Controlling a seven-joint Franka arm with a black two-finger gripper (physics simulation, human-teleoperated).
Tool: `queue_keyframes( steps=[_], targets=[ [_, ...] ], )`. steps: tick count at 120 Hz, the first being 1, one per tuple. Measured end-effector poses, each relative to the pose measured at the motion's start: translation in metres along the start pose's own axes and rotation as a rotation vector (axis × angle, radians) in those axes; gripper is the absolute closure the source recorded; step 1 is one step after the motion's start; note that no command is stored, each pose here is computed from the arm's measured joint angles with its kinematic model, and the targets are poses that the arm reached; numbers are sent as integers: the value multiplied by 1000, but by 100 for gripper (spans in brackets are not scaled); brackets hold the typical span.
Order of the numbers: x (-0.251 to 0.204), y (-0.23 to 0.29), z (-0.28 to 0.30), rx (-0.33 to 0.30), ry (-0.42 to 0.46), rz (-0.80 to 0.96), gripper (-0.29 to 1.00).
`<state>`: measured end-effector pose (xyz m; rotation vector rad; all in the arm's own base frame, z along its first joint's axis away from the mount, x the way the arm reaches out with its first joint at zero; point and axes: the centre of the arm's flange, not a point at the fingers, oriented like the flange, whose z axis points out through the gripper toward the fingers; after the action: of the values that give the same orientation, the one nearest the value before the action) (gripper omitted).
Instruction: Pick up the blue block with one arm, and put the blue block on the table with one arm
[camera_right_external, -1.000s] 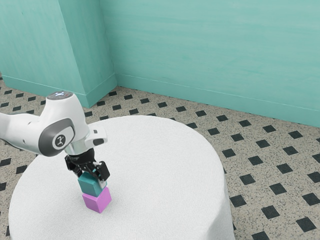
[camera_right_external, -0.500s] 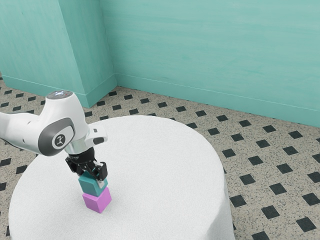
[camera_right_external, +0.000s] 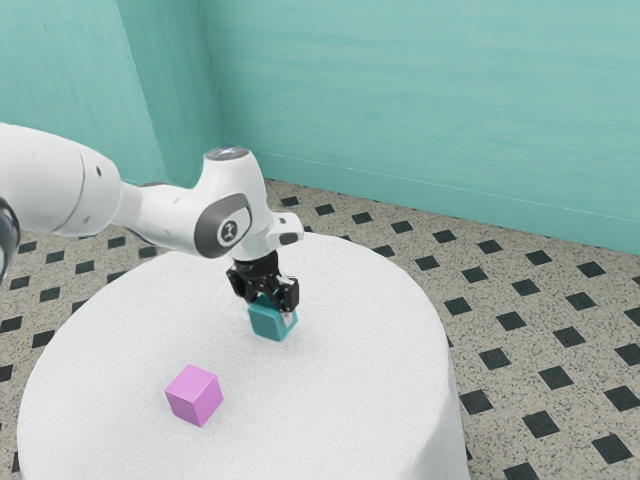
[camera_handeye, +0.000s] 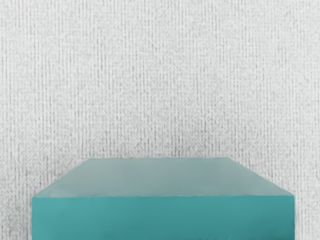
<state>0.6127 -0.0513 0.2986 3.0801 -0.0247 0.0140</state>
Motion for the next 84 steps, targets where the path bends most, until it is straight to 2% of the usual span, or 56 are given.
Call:
queue_keyframes(
  steps=[26, 50, 59, 68, 84],
  targets=[
    [7, 6, 35, -15, -35, 15, 29],
    [9, 7, 22, -21, -10, 33, 12],
    [10, 8, 0, -20, 22, 42, 9],
    [8, 11, -46, -19, 81, 56, 6],
    [-20, 19, -120, -14, 142, 81, 3]
  ],
)
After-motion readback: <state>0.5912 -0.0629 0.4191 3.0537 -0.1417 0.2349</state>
